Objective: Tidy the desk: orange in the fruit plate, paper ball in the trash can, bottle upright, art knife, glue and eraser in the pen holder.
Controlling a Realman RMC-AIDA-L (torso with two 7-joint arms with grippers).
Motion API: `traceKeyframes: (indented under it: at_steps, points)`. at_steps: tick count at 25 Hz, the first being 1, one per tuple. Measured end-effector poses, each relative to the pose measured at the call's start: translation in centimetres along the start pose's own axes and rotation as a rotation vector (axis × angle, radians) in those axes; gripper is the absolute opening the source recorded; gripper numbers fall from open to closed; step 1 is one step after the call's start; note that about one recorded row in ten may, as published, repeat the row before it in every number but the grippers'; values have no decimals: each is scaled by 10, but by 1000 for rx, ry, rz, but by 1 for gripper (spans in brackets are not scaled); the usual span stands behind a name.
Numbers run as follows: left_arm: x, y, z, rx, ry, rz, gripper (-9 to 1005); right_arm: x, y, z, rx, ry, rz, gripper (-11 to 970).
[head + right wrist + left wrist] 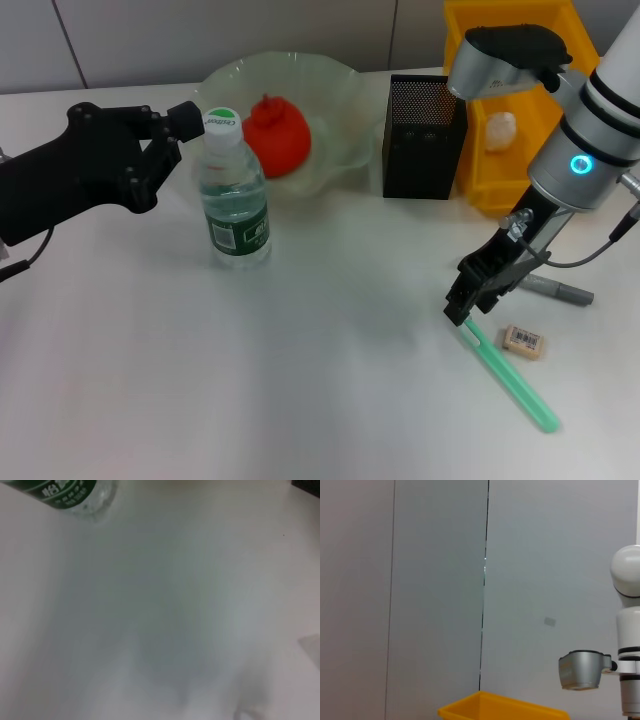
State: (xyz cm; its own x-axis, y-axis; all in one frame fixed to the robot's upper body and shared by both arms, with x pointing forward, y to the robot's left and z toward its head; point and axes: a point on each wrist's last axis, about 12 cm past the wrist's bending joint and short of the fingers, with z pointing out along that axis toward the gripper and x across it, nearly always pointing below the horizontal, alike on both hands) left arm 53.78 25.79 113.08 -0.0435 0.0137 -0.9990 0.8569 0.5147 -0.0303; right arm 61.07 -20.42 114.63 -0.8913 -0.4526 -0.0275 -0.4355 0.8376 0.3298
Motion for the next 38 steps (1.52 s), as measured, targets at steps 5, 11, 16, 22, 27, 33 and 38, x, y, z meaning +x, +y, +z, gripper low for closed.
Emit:
traceKeyframes:
  at_steps: [5,11,16,22,27,33,38]
  points:
    - [0,0,0,-2,-1,0,-1,1,0,0,1,2,2,416]
    - [1,0,-1,-2,0,-4,-1,1,1,0,-4,13,1,285]
    - [2,1,-2,-10,-8,-9,-1,3,0,0,-5,15,3,292]
    - [3,2,-4,-16,-13,-8,-1,3,-1,0,-4,16,5,331]
    - [2,2,-4,-19,-21,-10,-1,4,-1,1,-3,18,9,422]
    - [3,2,-4,-20,-20,-13,-1,4,-3,1,17,33,15,433]
    - [4,2,-5,-25,-22,-18,-1,4,-3,1,30,40,18,431]
